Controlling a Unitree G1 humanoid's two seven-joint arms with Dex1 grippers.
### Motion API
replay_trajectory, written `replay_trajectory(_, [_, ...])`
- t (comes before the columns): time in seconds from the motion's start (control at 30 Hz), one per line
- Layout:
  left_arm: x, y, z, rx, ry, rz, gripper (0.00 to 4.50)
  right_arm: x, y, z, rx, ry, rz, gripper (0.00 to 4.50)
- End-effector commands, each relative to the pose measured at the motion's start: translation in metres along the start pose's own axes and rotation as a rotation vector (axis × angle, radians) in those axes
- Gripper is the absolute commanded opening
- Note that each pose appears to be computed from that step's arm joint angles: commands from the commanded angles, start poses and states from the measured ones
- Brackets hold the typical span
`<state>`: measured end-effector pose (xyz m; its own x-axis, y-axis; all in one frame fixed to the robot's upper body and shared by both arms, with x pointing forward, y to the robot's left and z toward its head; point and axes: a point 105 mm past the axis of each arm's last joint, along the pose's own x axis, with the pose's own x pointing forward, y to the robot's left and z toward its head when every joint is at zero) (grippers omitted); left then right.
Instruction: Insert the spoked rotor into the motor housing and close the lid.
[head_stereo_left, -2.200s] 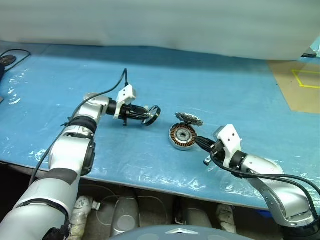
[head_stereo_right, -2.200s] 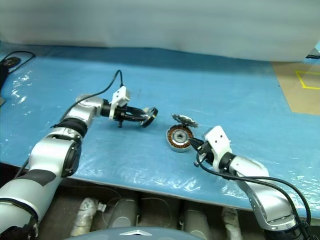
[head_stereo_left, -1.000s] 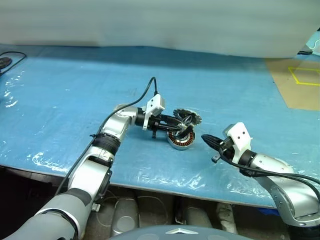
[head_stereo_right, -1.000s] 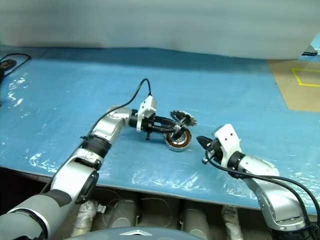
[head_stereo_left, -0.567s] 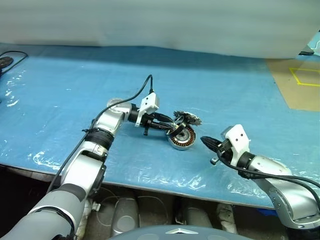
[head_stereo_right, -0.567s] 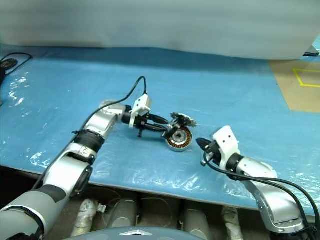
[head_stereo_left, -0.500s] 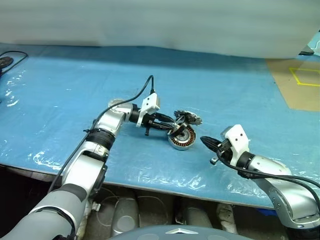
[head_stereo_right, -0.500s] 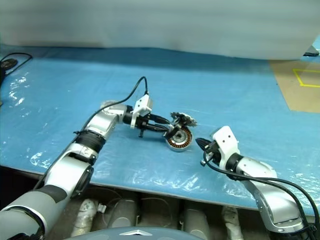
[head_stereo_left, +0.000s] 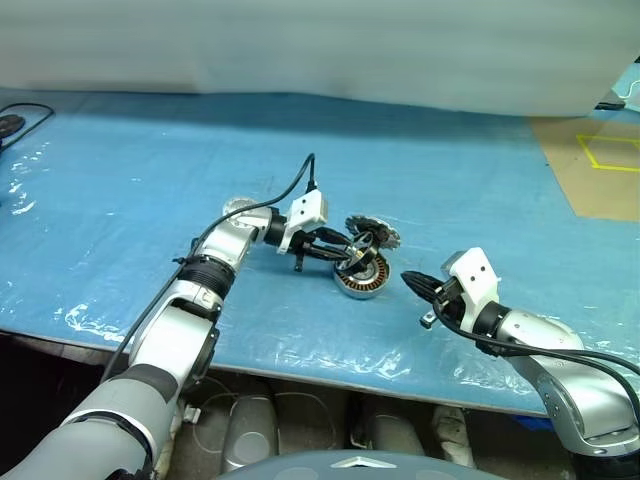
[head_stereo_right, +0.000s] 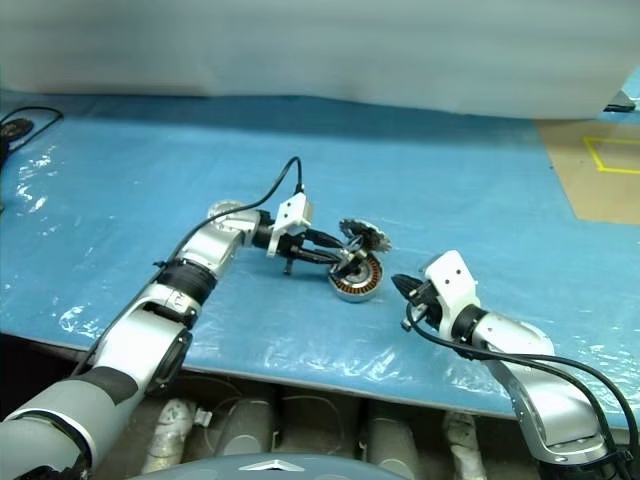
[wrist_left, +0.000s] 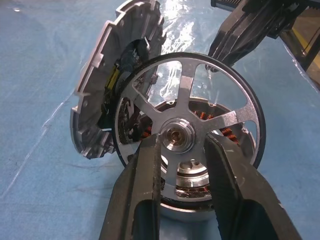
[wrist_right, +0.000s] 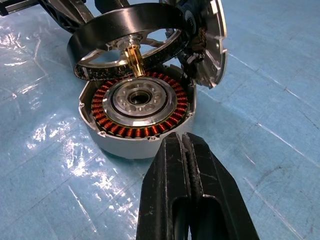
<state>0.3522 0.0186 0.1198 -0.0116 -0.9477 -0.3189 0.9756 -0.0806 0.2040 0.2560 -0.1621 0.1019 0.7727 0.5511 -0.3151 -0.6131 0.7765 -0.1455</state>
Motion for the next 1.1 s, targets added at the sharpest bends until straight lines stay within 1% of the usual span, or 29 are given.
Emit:
replay_trajectory(0.03, [0.0, 0.004, 0.003, 0.036, 0.03, 0.004, 0.97, 0.0, 0.001, 0.007, -0.02, -0.032, -0.005, 0.0])
replay_trajectory(0.13, [0.003, 0.004, 0.006, 0.042, 0.02, 0.007, 0.97, 0.0, 0.001, 0.007, -0.021, -0.032, -0.005, 0.0])
replay_trajectory(0.2, [0.003, 0.002, 0.006, 0.042, 0.024, -0.025, 0.97, 0.001, 0.001, 0.007, -0.022, -0.034, -0.005, 0.0])
replay_trajectory(0.27, [0.003, 0.003, 0.01, 0.038, 0.012, -0.021, 1.7, 0.001, 0.001, 0.007, -0.022, -0.035, -0.005, 0.0])
replay_trajectory(0.3, [0.004, 0.01, 0.014, 0.043, -0.005, 0.032, 1.9, 0.001, 0.001, 0.007, -0.022, -0.035, -0.005, 0.0])
replay_trajectory(0.33, [0.005, 0.017, 0.017, 0.039, -0.016, 0.084, 2.22, 0.001, 0.001, 0.007, -0.022, -0.035, -0.004, 0.0])
replay_trajectory(0.37, [0.004, 0.017, 0.018, 0.025, -0.008, 0.074, 2.54, 0.001, 0.001, 0.007, -0.022, -0.035, -0.004, 0.0])
replay_trajectory(0.47, [0.001, 0.01, 0.021, 0.015, -0.024, 0.004, 2.54, 0.002, 0.001, 0.006, -0.021, -0.033, -0.003, 0.0])
replay_trajectory(0.53, [0.0, 0.015, 0.023, 0.024, -0.035, 0.051, 2.54, 0.003, 0.002, 0.006, -0.019, -0.034, 0.0, 0.0])
replay_trajectory(0.83, [-0.01, 0.013, 0.023, -0.008, -0.055, 0.05, 2.54, 0.006, 0.004, 0.003, -0.012, -0.032, 0.006, 0.0])
replay_trajectory(1.1, [-0.01, 0.008, 0.023, 0.016, -0.054, 0.025, 2.54, 0.008, 0.004, 0.005, -0.018, -0.036, 0.009, 0.0])
